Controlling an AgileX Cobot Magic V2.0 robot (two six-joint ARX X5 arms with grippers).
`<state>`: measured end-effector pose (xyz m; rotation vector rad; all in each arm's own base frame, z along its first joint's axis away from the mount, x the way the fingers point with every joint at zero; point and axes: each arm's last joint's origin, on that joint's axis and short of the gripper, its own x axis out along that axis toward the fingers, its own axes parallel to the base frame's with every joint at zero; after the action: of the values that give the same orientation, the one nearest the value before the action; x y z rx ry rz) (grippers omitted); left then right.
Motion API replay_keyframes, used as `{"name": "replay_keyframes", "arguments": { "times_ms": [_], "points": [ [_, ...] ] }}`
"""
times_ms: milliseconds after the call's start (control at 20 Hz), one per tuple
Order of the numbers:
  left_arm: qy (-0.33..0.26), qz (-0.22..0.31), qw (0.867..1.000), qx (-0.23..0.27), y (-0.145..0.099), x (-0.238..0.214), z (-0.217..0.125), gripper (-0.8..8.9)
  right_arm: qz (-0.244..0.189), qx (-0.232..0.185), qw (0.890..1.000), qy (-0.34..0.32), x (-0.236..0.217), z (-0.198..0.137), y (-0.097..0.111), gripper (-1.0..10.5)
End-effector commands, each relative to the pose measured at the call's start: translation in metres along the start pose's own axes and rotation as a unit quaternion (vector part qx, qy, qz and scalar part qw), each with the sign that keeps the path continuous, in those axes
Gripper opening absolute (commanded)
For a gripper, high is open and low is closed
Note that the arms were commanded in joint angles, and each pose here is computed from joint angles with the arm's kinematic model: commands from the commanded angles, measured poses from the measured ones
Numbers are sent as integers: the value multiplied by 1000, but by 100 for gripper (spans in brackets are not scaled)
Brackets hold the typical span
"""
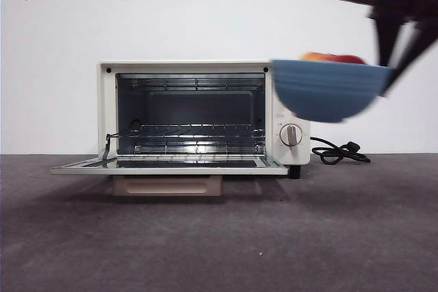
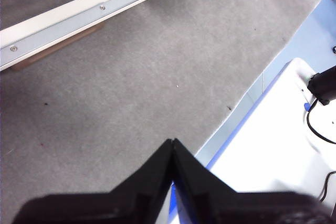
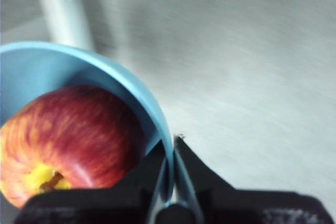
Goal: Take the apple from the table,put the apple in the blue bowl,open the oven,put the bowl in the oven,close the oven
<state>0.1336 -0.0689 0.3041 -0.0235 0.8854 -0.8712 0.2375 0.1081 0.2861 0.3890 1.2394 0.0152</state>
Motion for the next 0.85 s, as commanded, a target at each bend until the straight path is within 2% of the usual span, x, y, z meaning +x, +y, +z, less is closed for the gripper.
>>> {"name": "replay_keyframes", "arguments": {
  "times_ms": [50,250,500,850],
  "points": [
    [-2,-1,1000,1,-1,-1,0,-5,14,-9,1000,6,8,14,24,-12],
    [4,-1,1000,-6,-1,-2,-2,-5,50,-18,998,36,30,45,62,-12],
    [5,0,1000,-3,-1,-2,-3,-5,51,-11,998,44,56,79,108,-12],
    [6,-1,1000,-1,-1,-2,-3,-5,50,51,996,52,81,114,141,-12]
  ]
}}
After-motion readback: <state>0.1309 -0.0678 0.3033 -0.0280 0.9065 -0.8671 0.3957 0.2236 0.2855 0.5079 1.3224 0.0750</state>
